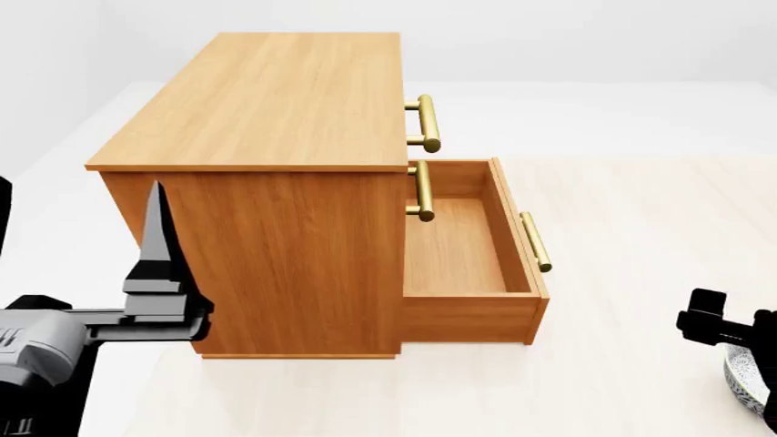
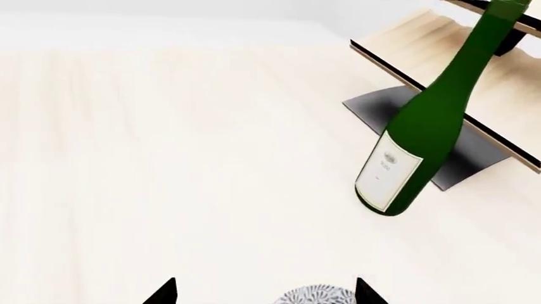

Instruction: Put the bowl on top of the cabinet.

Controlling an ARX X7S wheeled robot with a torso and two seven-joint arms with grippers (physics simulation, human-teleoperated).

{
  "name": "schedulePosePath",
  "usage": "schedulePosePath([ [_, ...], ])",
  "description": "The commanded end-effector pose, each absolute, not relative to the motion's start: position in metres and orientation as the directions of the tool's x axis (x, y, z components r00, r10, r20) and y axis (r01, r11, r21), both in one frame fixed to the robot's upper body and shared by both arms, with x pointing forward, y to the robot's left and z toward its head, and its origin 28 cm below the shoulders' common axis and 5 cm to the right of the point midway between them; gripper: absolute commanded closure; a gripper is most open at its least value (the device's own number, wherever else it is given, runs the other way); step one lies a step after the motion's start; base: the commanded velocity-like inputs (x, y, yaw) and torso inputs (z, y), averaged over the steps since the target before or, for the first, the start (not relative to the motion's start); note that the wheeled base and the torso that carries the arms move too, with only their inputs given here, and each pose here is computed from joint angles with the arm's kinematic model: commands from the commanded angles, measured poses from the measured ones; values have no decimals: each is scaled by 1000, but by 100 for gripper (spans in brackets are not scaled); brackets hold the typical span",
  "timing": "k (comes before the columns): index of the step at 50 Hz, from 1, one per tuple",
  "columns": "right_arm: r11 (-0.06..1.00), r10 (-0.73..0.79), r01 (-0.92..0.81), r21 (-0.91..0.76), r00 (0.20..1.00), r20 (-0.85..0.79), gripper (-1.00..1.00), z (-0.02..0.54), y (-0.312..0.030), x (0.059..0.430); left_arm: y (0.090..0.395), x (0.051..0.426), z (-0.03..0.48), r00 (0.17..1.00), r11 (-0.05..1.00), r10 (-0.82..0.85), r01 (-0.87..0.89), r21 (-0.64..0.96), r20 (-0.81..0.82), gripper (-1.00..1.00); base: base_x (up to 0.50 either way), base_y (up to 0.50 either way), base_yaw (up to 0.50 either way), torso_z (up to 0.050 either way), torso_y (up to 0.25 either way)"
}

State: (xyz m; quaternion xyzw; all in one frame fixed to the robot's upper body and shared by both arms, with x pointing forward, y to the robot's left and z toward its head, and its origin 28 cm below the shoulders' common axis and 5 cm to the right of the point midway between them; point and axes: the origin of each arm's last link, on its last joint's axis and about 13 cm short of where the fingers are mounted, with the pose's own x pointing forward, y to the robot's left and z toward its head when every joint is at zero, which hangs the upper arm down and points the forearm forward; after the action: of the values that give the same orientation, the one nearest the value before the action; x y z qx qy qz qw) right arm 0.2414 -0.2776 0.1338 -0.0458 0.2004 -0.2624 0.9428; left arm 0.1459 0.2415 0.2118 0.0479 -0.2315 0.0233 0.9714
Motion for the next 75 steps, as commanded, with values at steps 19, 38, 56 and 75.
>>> schedulePosePath([
  [19, 864, -500, 466, -189, 757, -421, -100, 108, -277, 243, 242, 146, 212, 892, 994, 25, -70, 82, 451, -100, 0, 0, 0, 0, 0],
  [38, 863, -500, 465, -196, 739, -451, -100, 110, -276, 241, 241, 148, 210, 895, 994, 24, -67, 83, 446, -100, 0, 0, 0, 0, 0],
  [56, 850, -517, 488, -199, 697, -497, -100, 122, -272, 246, 241, 148, 210, 895, 994, 26, -71, 84, 444, -100, 0, 0, 0, 0, 0],
  [75, 861, -496, 469, -196, 690, -528, -100, 117, -269, 259, 241, 147, 211, 895, 994, 25, -70, 85, 446, -100, 0, 0, 0, 0, 0],
])
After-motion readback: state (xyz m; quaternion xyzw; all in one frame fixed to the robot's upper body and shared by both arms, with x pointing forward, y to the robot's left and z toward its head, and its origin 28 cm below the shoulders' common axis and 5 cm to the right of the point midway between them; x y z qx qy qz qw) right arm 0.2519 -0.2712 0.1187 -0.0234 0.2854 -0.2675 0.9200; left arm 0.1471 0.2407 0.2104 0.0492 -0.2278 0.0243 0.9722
